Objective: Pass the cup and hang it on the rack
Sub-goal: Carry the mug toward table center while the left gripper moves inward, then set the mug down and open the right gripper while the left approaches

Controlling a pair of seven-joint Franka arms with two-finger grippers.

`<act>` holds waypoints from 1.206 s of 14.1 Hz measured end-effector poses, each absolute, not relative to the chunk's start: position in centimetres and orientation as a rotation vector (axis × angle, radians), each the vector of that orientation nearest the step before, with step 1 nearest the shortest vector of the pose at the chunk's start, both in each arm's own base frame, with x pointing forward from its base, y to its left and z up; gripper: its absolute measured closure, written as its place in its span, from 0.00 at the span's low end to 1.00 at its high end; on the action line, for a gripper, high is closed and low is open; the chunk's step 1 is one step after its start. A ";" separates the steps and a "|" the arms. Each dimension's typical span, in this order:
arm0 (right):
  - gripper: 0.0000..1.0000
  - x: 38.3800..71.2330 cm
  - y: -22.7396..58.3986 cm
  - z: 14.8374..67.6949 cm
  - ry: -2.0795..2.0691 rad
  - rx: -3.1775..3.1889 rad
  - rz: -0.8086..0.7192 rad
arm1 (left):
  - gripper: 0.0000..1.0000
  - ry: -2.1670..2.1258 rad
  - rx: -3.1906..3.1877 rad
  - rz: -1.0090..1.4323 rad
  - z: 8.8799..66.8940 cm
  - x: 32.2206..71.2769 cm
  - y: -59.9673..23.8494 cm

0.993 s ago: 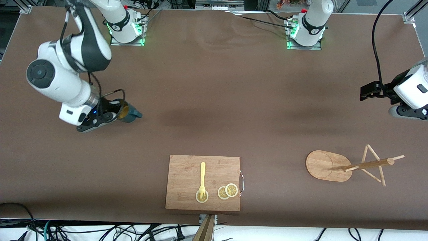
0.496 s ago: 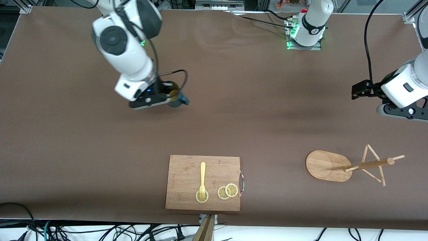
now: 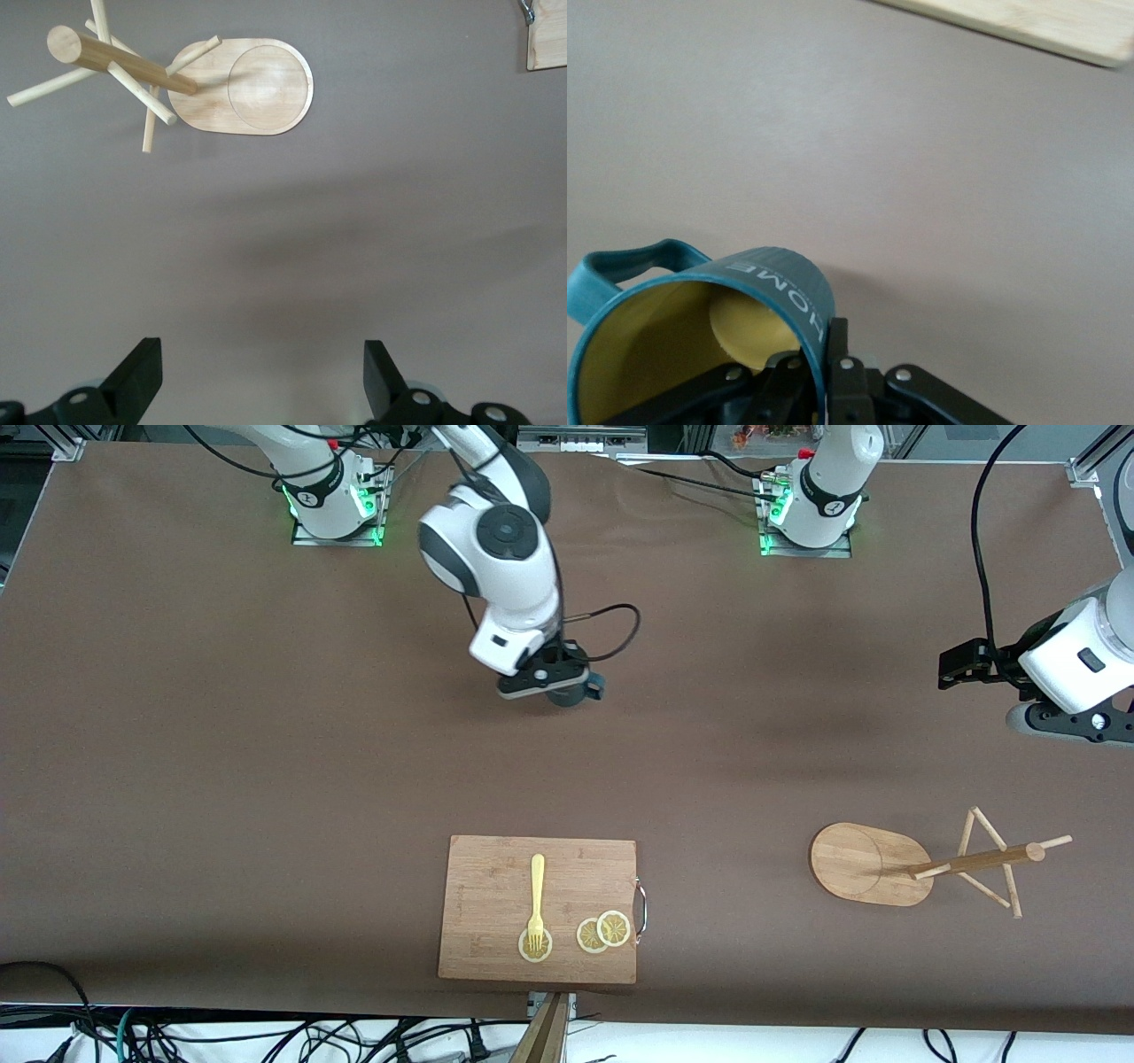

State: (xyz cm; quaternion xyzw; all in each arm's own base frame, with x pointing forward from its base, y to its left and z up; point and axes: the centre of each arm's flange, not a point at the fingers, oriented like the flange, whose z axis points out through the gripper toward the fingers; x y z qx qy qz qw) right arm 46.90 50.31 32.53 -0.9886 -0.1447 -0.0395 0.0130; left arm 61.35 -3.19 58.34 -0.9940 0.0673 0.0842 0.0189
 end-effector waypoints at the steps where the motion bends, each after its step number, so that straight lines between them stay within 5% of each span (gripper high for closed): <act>1: 0.96 46.5 51.9 30.9 -0.513 -3.089 -0.144 | 0.00 0.221 -3.085 0.268 58.2 61.3 -3.4; 4: 0.96 45.4 54.7 26.8 -0.621 -3.108 -0.147 | 0.00 0.395 -3.074 0.298 57.5 61.2 -3.9; 7: 0.74 45.4 55.4 24.2 -0.627 -3.078 -0.157 | 0.00 0.679 -3.042 0.345 56.5 61.0 -3.7; 9: 0.70 45.8 55.5 23.9 -0.621 -3.058 -0.180 | 0.00 0.941 -2.992 0.407 54.8 60.8 -3.9; 16: 0.02 50.3 52.3 31.4 -0.505 -3.102 -0.255 | 0.00 1.689 -2.878 0.486 49.7 59.6 -10.0; 17: 0.00 51.3 50.9 33.5 -0.469 -3.128 -0.258 | 0.00 1.771 -2.878 0.454 48.5 59.7 -10.4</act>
